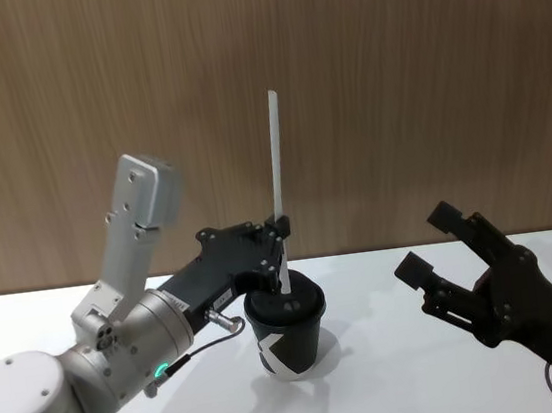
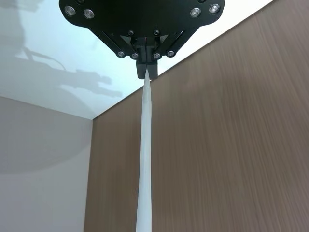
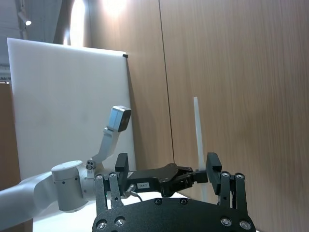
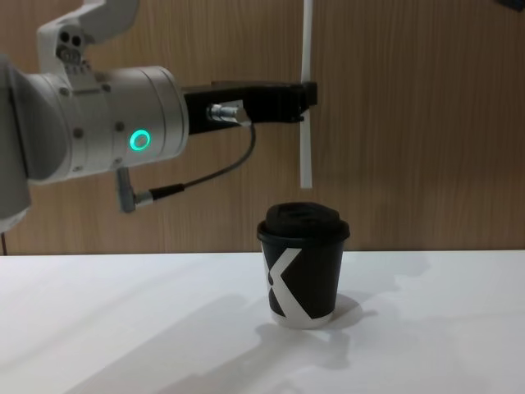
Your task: Pick up the straw with one hand, pass it to the other hand, and insert it into the cup.
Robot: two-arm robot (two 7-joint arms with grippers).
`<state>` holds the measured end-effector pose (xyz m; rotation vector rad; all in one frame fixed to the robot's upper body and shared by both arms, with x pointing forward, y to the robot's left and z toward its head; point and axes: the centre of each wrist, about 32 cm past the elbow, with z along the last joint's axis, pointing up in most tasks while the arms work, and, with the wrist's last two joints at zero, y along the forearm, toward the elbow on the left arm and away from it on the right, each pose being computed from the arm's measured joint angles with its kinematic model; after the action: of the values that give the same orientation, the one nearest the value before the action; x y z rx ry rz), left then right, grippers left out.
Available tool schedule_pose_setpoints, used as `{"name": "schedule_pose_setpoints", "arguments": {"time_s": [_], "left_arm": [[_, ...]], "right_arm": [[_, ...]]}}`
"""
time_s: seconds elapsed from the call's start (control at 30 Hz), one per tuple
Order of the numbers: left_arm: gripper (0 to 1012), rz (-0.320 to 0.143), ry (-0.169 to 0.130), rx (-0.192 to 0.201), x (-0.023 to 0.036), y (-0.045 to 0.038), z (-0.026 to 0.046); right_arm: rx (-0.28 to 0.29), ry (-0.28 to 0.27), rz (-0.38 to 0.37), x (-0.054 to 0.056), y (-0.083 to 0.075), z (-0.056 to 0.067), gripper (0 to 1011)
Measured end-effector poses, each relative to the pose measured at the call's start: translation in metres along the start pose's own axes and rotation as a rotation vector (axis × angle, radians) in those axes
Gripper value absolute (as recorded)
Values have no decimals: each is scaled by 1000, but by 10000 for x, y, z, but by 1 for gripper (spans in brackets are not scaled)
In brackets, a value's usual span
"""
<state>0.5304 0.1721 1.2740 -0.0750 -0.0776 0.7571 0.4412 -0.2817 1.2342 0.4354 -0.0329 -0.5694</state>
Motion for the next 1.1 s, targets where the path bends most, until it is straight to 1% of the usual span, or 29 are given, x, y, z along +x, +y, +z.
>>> {"name": "schedule_pose_setpoints", "arguments": {"time_s": [0.17,0.2,0.4,0.67,0.83,1.1], "left_arm": [[5,-1,5,5,10,-47,-53],[5,-1,5,5,10,-47,-53],[5,0,8,10,14,-94,-105],[5,-2,9,16,23,-136,-151],[5,-1,9,22,41,-165,-185],[5,-5,6,29,71,-205,-218]], "right_arm": [[0,0,0,0,0,0,1001],[0,0,0,0,0,0,1001],[0,0,0,0,0,0,1001],[0,0,0,0,0,0,1001],[0,0,0,0,0,0,1001],[0,0,0,0,0,0,1001]]}}
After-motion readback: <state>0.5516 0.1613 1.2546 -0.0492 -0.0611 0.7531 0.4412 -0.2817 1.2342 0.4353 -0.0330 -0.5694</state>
